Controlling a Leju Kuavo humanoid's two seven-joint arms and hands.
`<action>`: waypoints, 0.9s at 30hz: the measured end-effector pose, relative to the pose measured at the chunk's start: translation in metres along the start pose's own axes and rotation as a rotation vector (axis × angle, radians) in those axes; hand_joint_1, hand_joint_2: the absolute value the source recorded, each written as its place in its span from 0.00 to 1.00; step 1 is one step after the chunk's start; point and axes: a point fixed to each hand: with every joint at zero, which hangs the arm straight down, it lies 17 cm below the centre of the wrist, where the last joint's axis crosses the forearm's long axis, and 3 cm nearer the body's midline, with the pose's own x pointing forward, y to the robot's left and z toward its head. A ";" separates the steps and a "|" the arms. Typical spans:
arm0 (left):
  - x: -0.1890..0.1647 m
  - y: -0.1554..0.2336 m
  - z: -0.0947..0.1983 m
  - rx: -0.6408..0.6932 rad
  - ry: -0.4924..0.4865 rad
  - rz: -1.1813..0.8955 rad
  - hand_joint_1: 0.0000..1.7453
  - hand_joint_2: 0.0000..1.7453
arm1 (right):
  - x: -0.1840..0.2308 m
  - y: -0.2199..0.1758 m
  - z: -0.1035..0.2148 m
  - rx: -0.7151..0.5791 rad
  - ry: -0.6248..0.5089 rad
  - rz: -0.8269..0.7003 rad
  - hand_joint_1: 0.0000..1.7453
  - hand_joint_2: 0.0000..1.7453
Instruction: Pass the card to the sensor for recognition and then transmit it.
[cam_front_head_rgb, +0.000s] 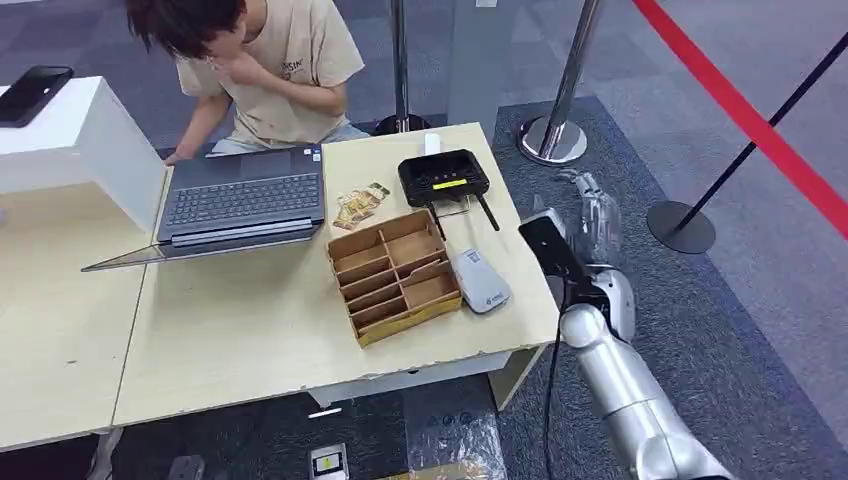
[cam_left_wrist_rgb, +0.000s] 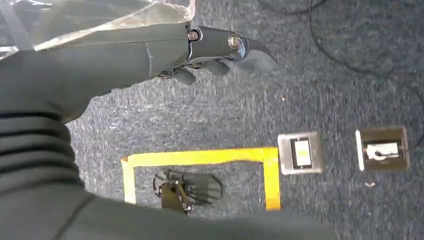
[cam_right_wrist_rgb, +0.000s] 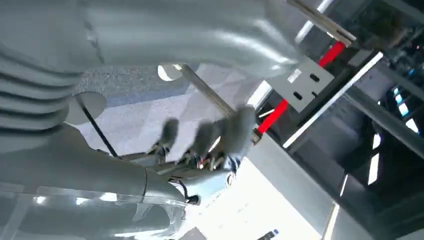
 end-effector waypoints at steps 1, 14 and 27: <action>0.000 0.001 0.000 0.000 0.001 0.000 0.00 0.00 | 0.001 -0.001 0.000 -0.004 0.000 -0.002 0.00 0.00; 0.001 0.009 -0.001 0.028 -0.004 -0.007 0.00 0.00 | 0.007 0.008 -0.003 0.072 0.005 -0.076 0.00 1.00; 0.013 0.000 -0.004 -0.016 -0.009 -0.027 0.00 0.00 | 0.065 0.069 0.029 0.271 -0.302 0.314 0.00 1.00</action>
